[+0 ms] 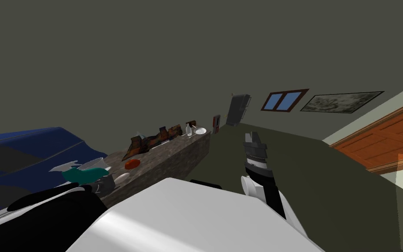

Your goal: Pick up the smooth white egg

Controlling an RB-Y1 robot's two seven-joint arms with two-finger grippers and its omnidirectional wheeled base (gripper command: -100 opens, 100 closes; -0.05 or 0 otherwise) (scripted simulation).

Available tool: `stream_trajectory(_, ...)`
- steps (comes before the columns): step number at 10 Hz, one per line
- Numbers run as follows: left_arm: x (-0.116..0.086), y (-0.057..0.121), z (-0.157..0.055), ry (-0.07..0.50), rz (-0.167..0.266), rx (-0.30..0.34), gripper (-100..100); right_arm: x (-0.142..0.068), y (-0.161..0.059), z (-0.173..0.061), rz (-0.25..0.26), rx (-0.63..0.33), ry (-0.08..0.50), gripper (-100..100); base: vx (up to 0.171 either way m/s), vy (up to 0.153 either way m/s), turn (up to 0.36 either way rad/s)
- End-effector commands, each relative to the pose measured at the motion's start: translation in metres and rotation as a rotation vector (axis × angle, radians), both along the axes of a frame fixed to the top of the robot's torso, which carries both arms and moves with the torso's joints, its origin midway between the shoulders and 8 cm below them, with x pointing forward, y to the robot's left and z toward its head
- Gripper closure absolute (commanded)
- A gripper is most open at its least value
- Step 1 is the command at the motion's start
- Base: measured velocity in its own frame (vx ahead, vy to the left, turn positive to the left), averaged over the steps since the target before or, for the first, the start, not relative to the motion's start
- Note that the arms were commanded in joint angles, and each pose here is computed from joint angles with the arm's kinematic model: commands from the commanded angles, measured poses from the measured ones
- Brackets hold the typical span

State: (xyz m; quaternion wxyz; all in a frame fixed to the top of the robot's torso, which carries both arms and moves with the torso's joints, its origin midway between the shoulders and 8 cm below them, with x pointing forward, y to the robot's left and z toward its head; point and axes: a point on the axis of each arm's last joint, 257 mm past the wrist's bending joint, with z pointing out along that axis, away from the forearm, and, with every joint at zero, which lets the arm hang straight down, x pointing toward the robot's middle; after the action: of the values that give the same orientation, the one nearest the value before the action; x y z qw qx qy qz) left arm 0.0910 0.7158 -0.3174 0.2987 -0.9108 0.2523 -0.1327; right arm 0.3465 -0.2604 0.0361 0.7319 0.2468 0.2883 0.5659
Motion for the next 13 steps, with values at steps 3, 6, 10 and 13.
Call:
stream_trajectory(3, -0.008, 0.004, -0.001, 0.011, -0.022, -0.003, -100, 0.000, 0.000, 0.000, 0.000, 0.000, 0.000, 0, 0.110, -0.003, 0.105)
stream_trajectory(6, -0.013, 0.006, -0.003, 0.019, -0.046, 0.000, -100, 0.000, 0.000, 0.000, 0.000, 0.000, 0.000, 0, 0.059, 0.000, 0.066)
stream_trajectory(10, -0.017, 0.007, -0.004, 0.030, -0.080, 0.005, -100, 0.000, 0.000, 0.000, 0.000, 0.000, 0.000, 0, 0.062, -0.002, 0.052)
stream_trajectory(13, -0.021, 0.008, -0.006, 0.031, -0.101, 0.004, -100, 0.000, 0.000, 0.000, 0.000, 0.000, 0.000, 0, 0.065, -0.001, 0.072)
